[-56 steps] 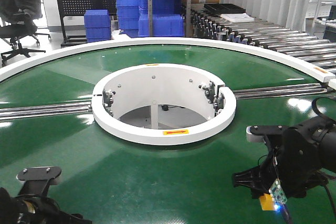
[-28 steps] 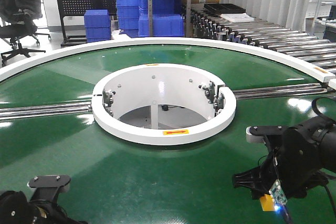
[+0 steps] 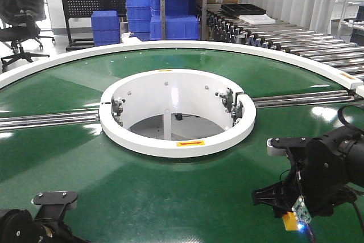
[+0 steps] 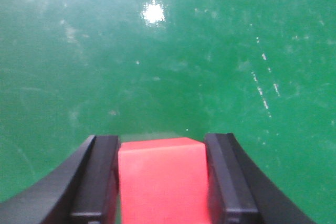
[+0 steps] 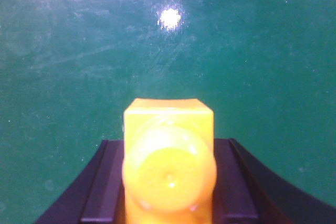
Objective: Pick red and yellow blocks into blue bin
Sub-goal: 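Lower the left gripper onto the red block and close on it, then lift both held blocks off the belt and draw the arms back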
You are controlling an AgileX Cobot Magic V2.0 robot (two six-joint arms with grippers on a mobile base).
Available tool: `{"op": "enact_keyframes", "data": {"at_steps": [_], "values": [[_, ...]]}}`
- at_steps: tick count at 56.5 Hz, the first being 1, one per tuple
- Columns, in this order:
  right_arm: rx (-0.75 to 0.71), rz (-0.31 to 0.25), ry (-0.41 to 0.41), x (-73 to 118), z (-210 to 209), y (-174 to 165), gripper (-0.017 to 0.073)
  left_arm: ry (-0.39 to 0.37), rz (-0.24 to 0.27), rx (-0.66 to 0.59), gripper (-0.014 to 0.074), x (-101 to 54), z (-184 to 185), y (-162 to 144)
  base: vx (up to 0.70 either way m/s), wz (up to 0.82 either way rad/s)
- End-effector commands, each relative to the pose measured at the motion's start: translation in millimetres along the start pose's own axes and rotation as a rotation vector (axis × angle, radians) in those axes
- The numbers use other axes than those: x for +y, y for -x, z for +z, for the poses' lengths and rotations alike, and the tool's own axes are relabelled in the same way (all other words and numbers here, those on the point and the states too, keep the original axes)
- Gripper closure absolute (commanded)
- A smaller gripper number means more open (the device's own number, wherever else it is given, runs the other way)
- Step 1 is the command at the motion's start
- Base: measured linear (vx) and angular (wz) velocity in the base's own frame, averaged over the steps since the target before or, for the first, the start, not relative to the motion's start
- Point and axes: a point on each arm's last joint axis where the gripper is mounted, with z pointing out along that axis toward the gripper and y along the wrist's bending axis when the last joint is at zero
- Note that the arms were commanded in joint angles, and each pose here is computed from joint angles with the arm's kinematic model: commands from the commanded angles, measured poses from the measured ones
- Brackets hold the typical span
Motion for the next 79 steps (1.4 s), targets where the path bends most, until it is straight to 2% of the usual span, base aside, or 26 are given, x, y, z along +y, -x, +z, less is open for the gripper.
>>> {"op": "enact_keyframes", "data": {"at_steps": [1, 10, 17, 25, 33, 40, 46, 51, 57, 66, 73, 79], "values": [[-0.124, -0.016, 0.013, -3.1, -30.5, 11.6, 0.0570, -0.021, 0.016, -0.099, 0.0603, -6.1, -17.7, 15.7, 0.00, 0.00], [-0.181, -0.045, 0.019, -6.7, -54.1, 10.6, 0.0570, -0.033, 0.066, -0.135, 0.0600, -8.7, -39.3, 18.1, 0.00, 0.00], [-0.232, -0.044, 0.025, -11.8, -81.1, 5.4, 0.0570, -0.052, 0.100, -0.237, 0.0597, -12.4, -75.8, 22.5, 0.00, 0.00], [-0.339, -0.033, 0.043, -19.8, -124.1, -3.7, 0.0570, -0.077, 0.151, -0.394, 0.0594, -16.2, -131.5, 21.5, 0.00, 0.00], [-0.479, -0.038, 0.063, -29.7, -171.3, -19.8, 0.0570, -0.097, 0.209, -0.585, 0.0594, -17.8, -196.7, 8.1, 0.00, 0.00], [-0.610, -0.030, 0.091, -39.9, -200.1, -51.9, 0.0570, -0.117, 0.234, -0.751, 0.0594, -16.6, -248.9, -13.2, 0.00, 0.00], [-0.694, -0.029, 0.112, -48.3, -207.6, -89.6, 0.0570, -0.134, 0.243, -0.859, 0.0594, -14.1, -283.3, -35.8, 0.00, 0.00], [-0.774, -0.029, 0.129, -56.2, -208.1, -128.9, 0.0570, -0.139, 0.270, -0.935, 0.0594, -11.2, -308.0, -58.4, 0.00, 0.00], [-0.895, -0.025, 0.145, -67.1, -209.4, -178.6, 0.0570, -0.141, 0.286, -1.009, 0.0594, -6.0, -319.8, -84.7, 0.00, 0.00], [-1.030, -0.006, 0.162, -78.6, -206.3, -232.2, 0.0570, -0.156, 0.263, -1.030, 0.0594, 0.8, -303.2, -109.2, 0.00, 0.00], [-1.067, 0.000, 0.166, -81.8, -198.7, -251.0, 0.0570, -0.199, 0.211, -1.036, 0.0594, 2.0, -291.5, -114.8, 0.00, 0.00], [-1.070, 0.001, 0.165, -82.3, -195.8, -254.5, 0.0570, -0.207, 0.197, -1.057, 0.0594, 2.0, -291.9, -113.9, 0.00, 0.00]]}}
